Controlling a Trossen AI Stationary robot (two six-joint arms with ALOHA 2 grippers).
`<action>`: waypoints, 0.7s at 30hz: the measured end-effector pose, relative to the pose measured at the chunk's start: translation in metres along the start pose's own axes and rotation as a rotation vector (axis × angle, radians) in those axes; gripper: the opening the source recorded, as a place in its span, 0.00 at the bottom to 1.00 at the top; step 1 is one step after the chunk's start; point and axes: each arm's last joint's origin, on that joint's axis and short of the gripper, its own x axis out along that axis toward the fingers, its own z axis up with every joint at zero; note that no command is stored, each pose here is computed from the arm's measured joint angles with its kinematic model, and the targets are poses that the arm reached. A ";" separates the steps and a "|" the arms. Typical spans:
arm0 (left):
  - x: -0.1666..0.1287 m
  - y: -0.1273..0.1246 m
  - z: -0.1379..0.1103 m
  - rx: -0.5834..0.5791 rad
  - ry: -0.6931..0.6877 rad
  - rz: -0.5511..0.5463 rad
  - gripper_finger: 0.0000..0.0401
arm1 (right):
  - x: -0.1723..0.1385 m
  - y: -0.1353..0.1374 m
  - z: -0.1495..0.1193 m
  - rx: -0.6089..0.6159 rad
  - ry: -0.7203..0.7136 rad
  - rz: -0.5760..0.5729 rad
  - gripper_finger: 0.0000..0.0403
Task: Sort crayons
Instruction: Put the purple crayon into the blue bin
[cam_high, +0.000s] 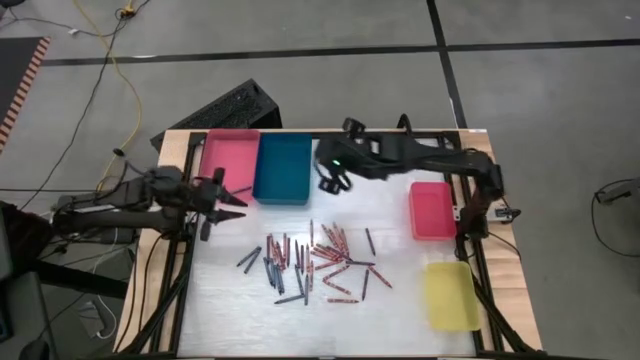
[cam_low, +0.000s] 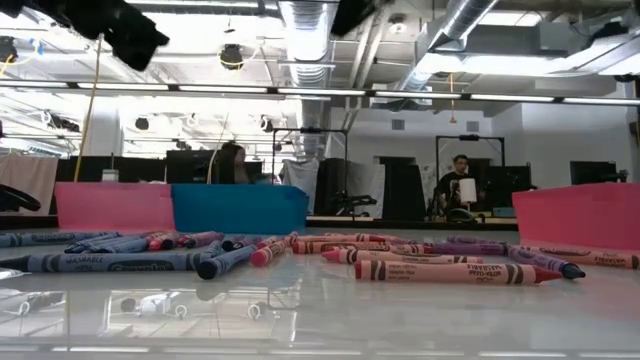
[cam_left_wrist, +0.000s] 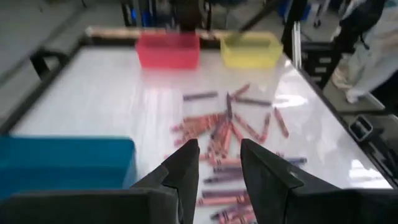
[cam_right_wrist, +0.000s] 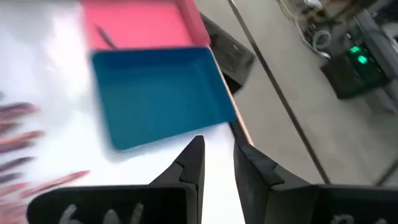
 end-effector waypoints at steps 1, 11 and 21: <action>0.005 0.000 0.000 -0.009 0.016 -0.005 0.27 | -0.014 0.000 -0.001 0.016 -0.022 0.017 0.20; 0.054 -0.016 -0.005 0.017 0.119 -0.166 0.27 | -0.096 0.017 -0.031 0.096 0.017 0.160 0.20; 0.054 -0.038 -0.008 -0.013 0.143 -0.212 0.27 | -0.092 0.083 -0.096 0.036 0.218 0.045 0.20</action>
